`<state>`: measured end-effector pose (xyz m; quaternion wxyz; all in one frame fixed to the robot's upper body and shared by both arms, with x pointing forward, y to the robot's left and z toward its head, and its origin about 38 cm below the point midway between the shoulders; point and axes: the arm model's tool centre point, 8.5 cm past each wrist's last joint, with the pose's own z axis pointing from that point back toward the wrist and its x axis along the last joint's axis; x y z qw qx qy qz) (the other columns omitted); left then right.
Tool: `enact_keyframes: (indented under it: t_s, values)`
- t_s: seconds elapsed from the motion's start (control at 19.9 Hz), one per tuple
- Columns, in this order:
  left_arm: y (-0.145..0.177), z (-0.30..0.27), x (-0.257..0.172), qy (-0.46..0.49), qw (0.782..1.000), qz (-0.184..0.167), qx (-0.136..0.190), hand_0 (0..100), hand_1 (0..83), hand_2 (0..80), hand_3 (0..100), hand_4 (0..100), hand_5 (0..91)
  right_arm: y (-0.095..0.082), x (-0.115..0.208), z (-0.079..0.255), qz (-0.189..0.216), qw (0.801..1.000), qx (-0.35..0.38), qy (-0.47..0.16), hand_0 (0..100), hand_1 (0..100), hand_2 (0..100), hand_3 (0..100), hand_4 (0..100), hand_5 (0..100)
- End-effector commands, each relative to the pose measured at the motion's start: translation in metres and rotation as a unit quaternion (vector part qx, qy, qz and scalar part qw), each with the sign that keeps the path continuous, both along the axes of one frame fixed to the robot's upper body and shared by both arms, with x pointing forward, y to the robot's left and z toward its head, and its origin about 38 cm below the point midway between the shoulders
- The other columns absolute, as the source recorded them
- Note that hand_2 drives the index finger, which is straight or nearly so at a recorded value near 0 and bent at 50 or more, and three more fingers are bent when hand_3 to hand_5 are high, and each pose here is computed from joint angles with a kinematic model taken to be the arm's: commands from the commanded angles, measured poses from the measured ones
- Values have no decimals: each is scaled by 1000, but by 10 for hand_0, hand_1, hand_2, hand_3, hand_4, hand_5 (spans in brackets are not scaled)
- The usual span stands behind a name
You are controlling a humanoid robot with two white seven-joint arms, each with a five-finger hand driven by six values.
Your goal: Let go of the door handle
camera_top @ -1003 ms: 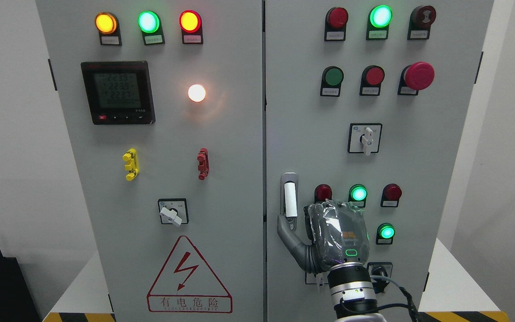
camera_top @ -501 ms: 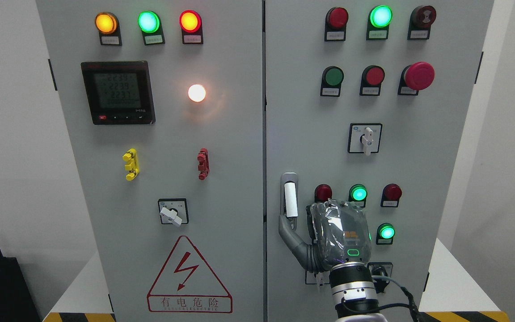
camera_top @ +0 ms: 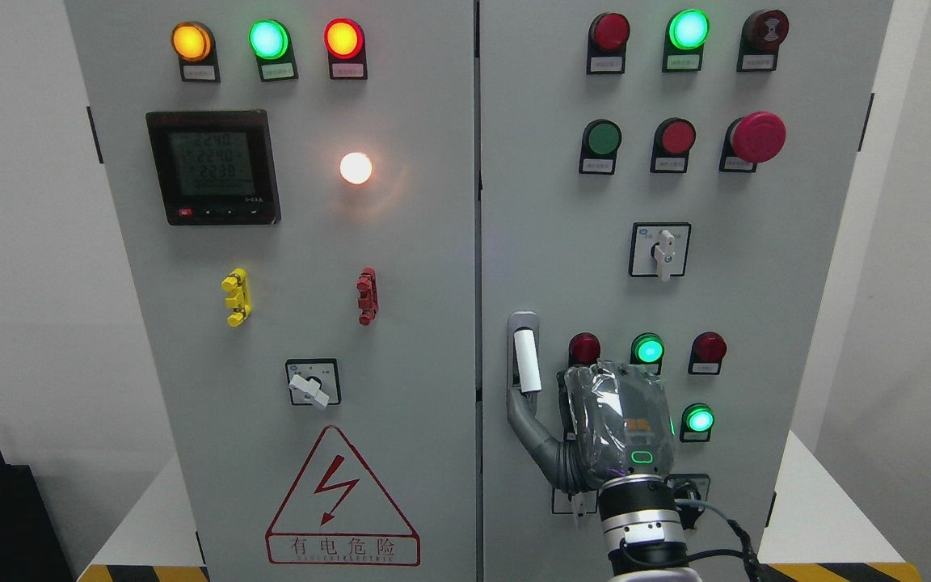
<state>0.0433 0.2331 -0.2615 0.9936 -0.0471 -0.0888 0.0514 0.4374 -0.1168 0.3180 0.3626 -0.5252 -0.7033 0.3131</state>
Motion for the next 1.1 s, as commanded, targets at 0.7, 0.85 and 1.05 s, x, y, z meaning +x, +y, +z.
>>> enact_keyframes:
  t_s: [0.7, 0.85, 1.05]
  values:
    - [0, 0, -6, 8, 1000, 6, 0, 120, 389, 0, 0, 0, 0, -17, -2, 4, -23, 1000, -2, -12, 433, 98, 987, 1000, 1000, 975]
    - [0, 0, -7, 9, 1000, 6, 0, 120, 389, 0, 0, 0, 0, -18, -2, 4, -24, 1000, -3, -12, 432, 103, 986, 1000, 1000, 975]
    - [0, 0, -6, 8, 1000, 6, 0, 120, 389, 0, 0, 0, 0, -23, -1, 4, -29, 999, -5, -14, 431, 110, 986, 1000, 1000, 975]
